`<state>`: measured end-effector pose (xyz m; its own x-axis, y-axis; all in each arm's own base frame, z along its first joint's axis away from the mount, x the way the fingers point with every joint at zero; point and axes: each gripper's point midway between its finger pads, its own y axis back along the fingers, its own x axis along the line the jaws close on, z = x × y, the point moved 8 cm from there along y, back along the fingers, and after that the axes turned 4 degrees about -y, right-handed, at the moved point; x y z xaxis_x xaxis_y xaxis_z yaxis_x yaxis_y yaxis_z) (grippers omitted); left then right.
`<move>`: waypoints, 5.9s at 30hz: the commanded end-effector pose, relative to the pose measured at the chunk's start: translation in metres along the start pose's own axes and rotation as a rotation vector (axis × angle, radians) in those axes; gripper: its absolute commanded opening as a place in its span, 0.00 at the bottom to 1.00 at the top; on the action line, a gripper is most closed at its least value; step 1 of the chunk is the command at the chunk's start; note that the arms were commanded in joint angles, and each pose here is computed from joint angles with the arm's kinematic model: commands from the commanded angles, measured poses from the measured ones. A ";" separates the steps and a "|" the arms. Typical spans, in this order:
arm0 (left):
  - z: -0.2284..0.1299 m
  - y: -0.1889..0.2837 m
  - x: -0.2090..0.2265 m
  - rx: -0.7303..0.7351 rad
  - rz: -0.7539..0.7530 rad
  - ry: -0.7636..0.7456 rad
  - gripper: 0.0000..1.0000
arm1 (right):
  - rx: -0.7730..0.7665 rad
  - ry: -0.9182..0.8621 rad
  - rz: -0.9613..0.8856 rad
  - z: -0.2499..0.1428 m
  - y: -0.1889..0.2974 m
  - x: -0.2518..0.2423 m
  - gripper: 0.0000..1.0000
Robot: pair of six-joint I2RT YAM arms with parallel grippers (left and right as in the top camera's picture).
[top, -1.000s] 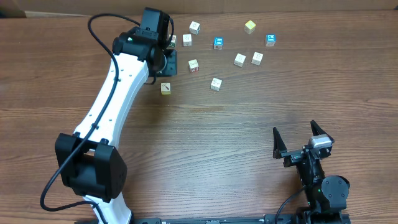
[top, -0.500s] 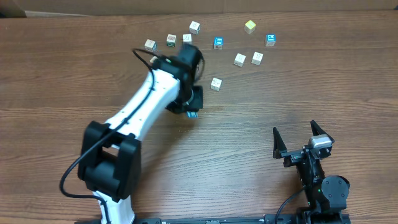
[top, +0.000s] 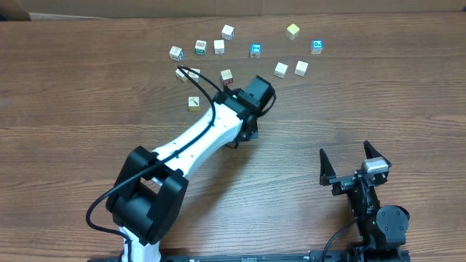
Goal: Form a tower
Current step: 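Carry the block forward-right and set it down on open table, then move the open left gripper back to the white hammer-picture block, then lower the left gripper and grasp the hammer-picture block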
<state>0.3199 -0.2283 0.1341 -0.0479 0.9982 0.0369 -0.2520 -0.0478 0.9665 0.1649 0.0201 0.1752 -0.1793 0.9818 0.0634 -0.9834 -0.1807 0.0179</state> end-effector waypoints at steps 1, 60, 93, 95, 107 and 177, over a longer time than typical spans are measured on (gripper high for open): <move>-0.005 -0.006 0.002 -0.010 0.030 0.021 0.04 | -0.004 0.005 -0.004 -0.002 0.000 0.000 1.00; -0.023 -0.040 0.000 -0.005 -0.046 -0.007 0.58 | -0.004 0.005 -0.004 -0.002 0.000 0.000 1.00; 0.099 0.022 0.219 0.051 0.126 0.479 0.50 | -0.004 0.005 -0.004 -0.002 0.000 0.000 1.00; 0.094 0.018 0.229 0.080 0.141 0.499 0.26 | -0.004 0.005 -0.004 -0.002 0.000 0.000 1.00; 0.064 -0.038 0.186 0.156 -0.093 0.391 0.04 | -0.004 0.005 -0.004 -0.002 0.000 0.000 1.00; 0.135 -0.019 0.193 -0.231 -0.005 0.343 0.16 | -0.011 0.007 -0.004 -0.001 0.000 0.000 1.00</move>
<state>0.4364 -0.0447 0.1307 -0.3459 0.9348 -0.0809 -0.4396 -0.0853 0.8941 0.1649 0.0201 0.1753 -0.1793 0.9817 0.0634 -0.9834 -0.1807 0.0175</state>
